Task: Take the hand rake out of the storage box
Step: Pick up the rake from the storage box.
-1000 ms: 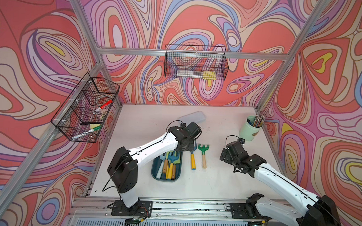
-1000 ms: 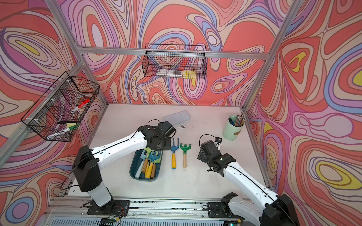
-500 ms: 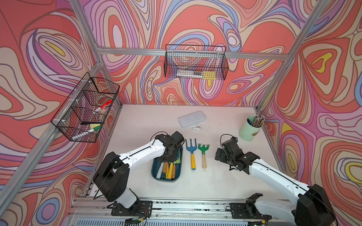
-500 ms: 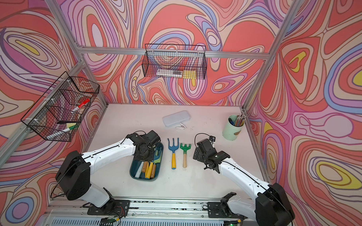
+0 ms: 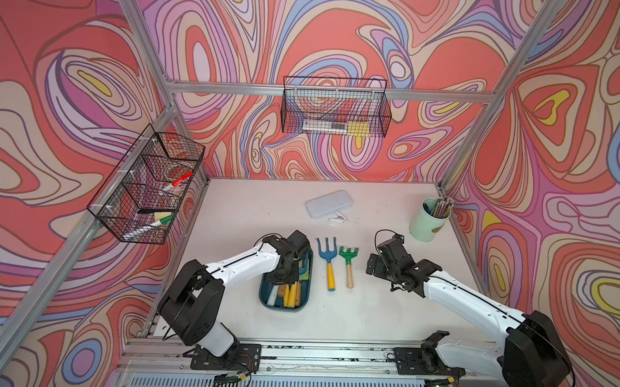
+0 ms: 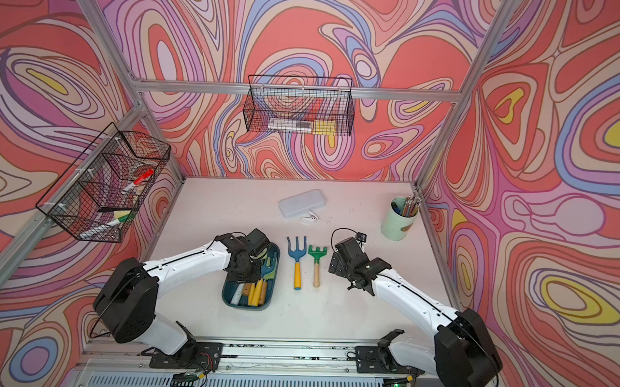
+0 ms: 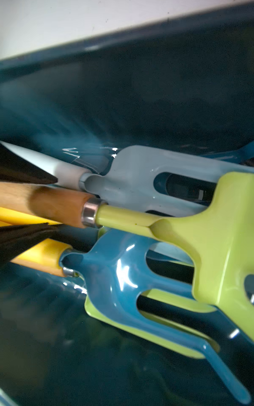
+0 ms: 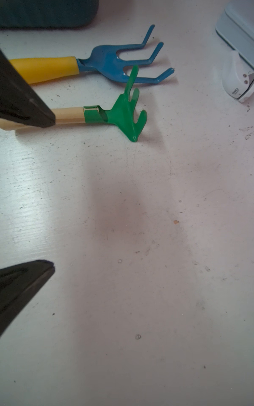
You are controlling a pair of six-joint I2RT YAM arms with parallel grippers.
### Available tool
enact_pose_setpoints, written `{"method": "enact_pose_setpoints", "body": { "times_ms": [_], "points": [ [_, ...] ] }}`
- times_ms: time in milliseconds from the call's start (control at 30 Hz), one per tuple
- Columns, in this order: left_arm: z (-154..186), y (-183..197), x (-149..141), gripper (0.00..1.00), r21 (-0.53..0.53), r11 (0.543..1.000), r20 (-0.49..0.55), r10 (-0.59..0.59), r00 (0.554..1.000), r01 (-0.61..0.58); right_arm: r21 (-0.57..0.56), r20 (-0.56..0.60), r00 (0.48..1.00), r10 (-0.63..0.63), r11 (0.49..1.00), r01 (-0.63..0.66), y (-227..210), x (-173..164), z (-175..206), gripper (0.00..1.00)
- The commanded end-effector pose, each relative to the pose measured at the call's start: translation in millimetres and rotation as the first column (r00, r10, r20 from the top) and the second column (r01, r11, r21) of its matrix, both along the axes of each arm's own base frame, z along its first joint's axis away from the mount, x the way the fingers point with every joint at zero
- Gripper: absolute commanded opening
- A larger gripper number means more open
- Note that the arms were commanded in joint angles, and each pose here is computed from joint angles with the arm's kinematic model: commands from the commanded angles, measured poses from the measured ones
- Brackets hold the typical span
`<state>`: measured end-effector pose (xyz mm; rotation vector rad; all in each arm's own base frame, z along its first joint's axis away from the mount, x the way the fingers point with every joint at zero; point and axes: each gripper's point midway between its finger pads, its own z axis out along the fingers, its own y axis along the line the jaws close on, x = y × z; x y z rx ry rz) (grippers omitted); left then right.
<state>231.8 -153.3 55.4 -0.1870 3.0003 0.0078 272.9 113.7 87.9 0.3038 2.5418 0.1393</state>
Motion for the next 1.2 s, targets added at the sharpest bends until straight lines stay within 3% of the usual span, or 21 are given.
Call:
{"method": "enact_pose_setpoints", "body": {
  "times_ms": [0, 433, 667, 767, 1000, 1167],
  "points": [
    [5.1, 5.9, -5.2, 0.35, 0.003, 1.0, 0.004, 0.01, 1.0, -0.01, 0.011, 0.018, 1.0, 0.009, 1.0, -0.009, 6.2, 4.4, 6.0, 0.96],
    [-20.9, 11.1, -20.8, 0.3, 0.002, 1.0, -0.047, 0.03, 0.998, -0.03, 0.018, 0.028, 1.0, 0.005, 1.0, -0.006, 7.7, 3.2, 10.8, 0.96],
    [-2.1, 14.3, -13.4, 0.22, 0.011, 1.0, 0.009, 0.026, 1.0, -0.026, 0.026, 0.034, 0.999, 0.025, 0.999, -0.026, 15.2, 4.9, 17.0, 0.96],
    [10.1, 13.0, -10.2, 0.2, -0.002, 1.0, 0.035, 0.018, 0.999, -0.018, 0.069, 0.053, 0.994, 0.094, 0.993, -0.098, 34.7, 5.4, 26.2, 0.96],
    [41.5, -1.3, -9.5, 0.18, -0.104, 0.994, 0.076, -0.018, 0.997, 0.026, 0.204, 0.172, 0.95, 0.259, 0.935, -0.292, 93.6, 9.6, 70.3, 0.94],
    [80.0, -38.6, -7.7, 0.18, -0.328, 0.938, 0.149, -0.069, 0.986, 0.115, 0.372, 0.309, 0.899, 0.311, 0.83, -0.415, 146.3, 18.9, 106.9, 0.84]
  ]
}}
